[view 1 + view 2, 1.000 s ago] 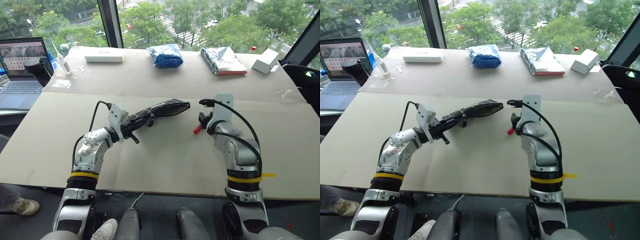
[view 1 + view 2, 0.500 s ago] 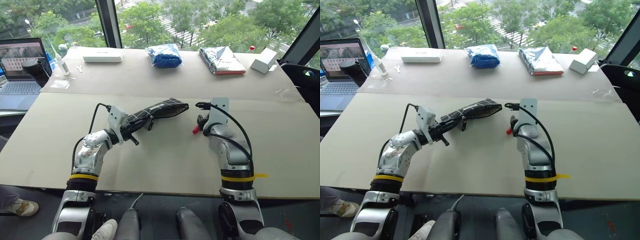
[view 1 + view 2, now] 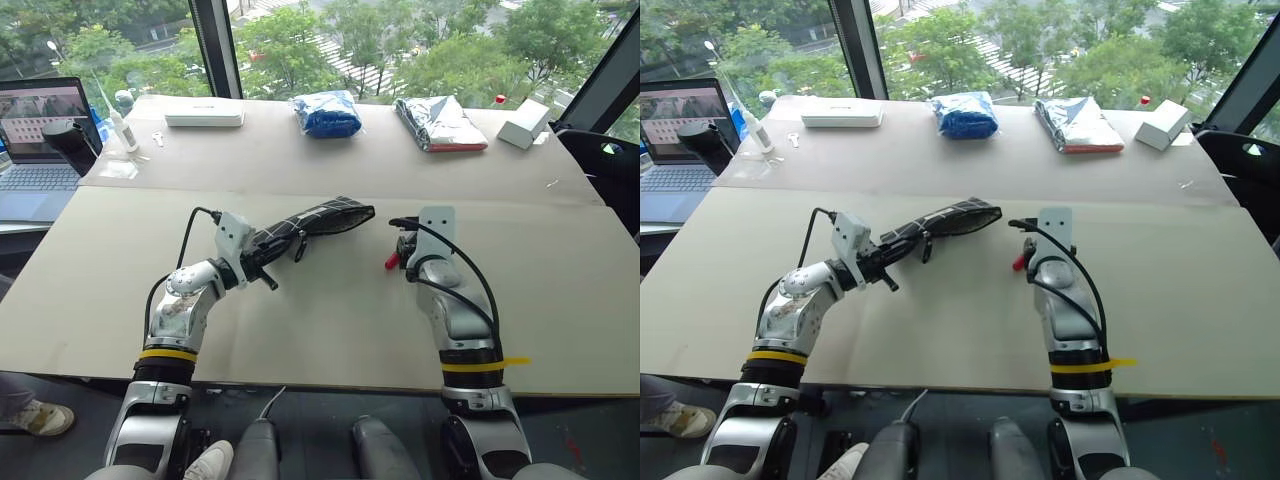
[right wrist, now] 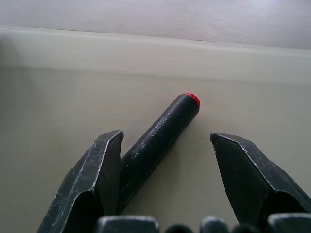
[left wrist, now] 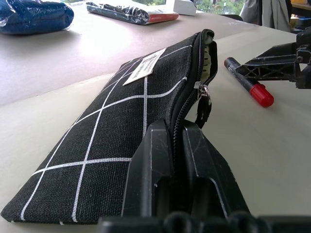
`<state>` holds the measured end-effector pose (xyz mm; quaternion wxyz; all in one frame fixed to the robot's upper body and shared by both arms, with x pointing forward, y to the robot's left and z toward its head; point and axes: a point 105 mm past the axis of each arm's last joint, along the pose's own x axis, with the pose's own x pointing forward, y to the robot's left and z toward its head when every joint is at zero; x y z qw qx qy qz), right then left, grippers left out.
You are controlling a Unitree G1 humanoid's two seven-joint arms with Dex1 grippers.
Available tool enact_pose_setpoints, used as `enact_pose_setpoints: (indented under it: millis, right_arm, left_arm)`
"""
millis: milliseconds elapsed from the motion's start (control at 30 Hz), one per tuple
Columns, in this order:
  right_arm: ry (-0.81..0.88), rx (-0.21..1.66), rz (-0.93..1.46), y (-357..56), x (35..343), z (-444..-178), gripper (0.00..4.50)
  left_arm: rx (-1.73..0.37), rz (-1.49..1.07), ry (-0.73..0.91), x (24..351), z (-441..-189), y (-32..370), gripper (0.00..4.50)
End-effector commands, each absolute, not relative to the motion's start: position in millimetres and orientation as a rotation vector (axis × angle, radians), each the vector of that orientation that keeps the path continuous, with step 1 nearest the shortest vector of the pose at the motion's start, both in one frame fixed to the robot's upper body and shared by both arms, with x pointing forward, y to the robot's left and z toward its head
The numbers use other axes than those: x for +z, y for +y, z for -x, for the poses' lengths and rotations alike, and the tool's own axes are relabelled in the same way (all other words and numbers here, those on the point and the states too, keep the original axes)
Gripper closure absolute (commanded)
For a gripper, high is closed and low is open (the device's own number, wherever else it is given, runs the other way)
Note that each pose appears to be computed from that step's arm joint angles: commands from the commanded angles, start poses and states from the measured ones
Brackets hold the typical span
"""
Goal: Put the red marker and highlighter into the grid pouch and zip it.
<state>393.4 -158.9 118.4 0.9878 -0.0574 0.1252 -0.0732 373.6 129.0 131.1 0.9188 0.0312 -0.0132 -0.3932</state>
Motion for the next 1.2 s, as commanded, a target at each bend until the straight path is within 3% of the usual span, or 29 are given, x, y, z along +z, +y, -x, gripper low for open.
enact_pose_setpoints:
  millis: [33,833,933,1100,1200]
  right_arm:
    - [0.339,-0.157,0.134,-164,93,-388,1.28]
    - [0.469,-0.212,-0.147,-150,76,-388,1.28]
    - [0.46,-0.207,-0.134,-150,76,-388,1.94]
    - [0.44,-0.193,-0.127,-149,79,-388,3.8]
    - [0.425,-0.179,-0.116,-149,82,-388,3.98]
  left_arm:
    - [-0.813,-0.064,-0.092,146,-372,128,4.5]
    - [-0.824,-0.048,-0.085,146,-373,126,4.5]
    - [-0.823,-0.048,-0.084,146,-373,126,4.5]
    - [-0.821,-0.048,-0.085,146,-373,126,4.5]
    - [-0.818,-0.047,-0.086,146,-372,127,4.5]
